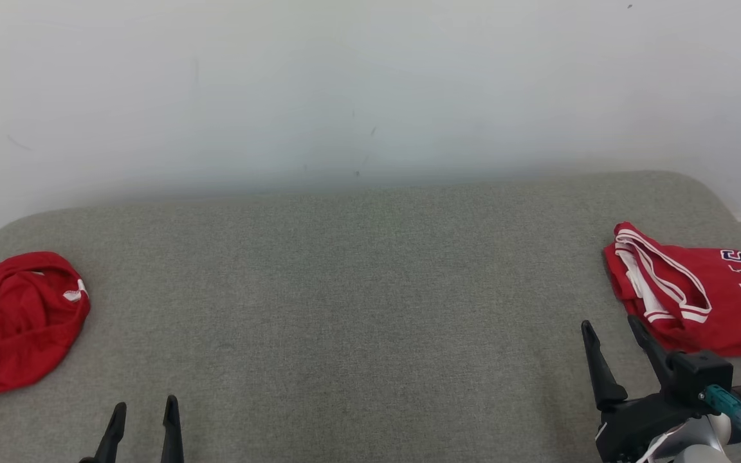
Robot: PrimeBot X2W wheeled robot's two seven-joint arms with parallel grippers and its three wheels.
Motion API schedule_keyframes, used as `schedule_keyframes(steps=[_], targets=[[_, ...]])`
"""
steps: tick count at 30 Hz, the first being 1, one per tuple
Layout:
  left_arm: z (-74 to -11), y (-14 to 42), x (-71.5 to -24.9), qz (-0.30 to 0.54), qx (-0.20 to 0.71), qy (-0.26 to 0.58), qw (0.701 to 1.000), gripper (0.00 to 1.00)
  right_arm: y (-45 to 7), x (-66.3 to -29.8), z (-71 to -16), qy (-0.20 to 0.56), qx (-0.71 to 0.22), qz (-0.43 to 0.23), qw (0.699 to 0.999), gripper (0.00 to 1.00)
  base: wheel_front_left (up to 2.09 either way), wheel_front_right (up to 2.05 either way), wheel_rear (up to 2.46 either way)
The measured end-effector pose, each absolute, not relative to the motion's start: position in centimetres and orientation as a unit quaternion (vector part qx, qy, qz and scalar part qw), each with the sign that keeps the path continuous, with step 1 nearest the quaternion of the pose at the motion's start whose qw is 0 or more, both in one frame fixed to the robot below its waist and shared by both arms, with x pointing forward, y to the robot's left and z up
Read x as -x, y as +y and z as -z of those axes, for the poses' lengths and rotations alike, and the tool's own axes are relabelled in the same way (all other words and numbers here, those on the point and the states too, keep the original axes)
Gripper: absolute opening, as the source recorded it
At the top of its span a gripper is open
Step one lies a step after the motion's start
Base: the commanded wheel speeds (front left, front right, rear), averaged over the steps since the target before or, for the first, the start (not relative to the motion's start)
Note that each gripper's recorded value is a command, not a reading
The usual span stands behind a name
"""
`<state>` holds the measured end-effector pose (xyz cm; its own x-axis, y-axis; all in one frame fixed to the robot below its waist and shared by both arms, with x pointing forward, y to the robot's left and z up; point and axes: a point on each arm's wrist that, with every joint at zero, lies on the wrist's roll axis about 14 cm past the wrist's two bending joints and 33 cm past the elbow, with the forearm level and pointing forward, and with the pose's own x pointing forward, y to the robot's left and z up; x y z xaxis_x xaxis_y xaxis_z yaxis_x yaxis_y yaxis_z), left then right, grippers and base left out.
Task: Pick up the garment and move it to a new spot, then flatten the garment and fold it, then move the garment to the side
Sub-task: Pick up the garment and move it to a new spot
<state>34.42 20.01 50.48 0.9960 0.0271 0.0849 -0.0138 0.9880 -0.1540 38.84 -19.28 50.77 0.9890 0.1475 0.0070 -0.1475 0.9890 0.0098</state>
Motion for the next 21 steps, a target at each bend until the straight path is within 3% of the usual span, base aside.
schedule_keyframes(steps=[12,21], targets=[[-51.1,20.7,-34.1,-0.019,0.067,-0.054,0.996,1.00,-18.6,-38.8,-50.5,0.001,-0.008,-0.079,0.997,1.00,0.00,0.00,0.00],[-50.9,23.5,-32.1,-0.063,0.063,-0.055,0.994,1.00,-15.0,-39.7,-50.2,0.003,-0.012,-0.125,0.992,1.00,0.00,0.00,0.00]])
